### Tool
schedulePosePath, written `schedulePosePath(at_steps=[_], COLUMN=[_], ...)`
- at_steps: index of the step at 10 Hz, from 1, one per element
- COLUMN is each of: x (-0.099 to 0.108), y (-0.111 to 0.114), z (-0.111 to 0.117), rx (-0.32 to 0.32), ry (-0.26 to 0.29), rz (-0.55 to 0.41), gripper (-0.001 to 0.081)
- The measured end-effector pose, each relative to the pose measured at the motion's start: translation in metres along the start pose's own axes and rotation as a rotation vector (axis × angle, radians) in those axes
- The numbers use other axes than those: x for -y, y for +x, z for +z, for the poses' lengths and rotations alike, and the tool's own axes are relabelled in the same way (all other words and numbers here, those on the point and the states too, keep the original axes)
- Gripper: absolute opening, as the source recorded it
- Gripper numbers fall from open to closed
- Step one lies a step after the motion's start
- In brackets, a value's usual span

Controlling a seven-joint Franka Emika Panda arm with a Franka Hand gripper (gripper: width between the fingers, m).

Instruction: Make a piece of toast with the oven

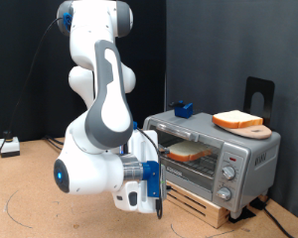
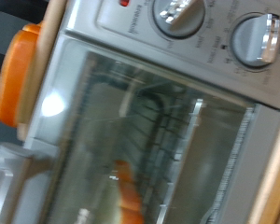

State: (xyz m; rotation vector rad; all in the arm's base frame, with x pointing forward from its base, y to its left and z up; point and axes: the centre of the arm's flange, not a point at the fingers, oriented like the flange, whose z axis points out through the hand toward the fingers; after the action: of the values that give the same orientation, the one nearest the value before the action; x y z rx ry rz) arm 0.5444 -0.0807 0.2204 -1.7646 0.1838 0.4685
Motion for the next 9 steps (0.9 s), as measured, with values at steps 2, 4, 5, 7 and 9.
schedulePosePath(at_steps=[2, 4, 5, 7, 9], x=[-0.011, -0.019, -0.022, -0.028, -0.036], y=[0.018, 0.040, 0.051, 0.064, 0.071], z=[-0.011, -0.018, -0.017, -0.004, 0.015], rx=[0.011, 0.024, 0.039, 0.101, 0.147], ry=[0.027, 0.038, 0.042, 0.012, -0.012], rz=[0.000, -0.016, -0.026, -0.033, -0.014], gripper=[0.0810, 0.0810, 0.0810, 0.0810, 0.0810])
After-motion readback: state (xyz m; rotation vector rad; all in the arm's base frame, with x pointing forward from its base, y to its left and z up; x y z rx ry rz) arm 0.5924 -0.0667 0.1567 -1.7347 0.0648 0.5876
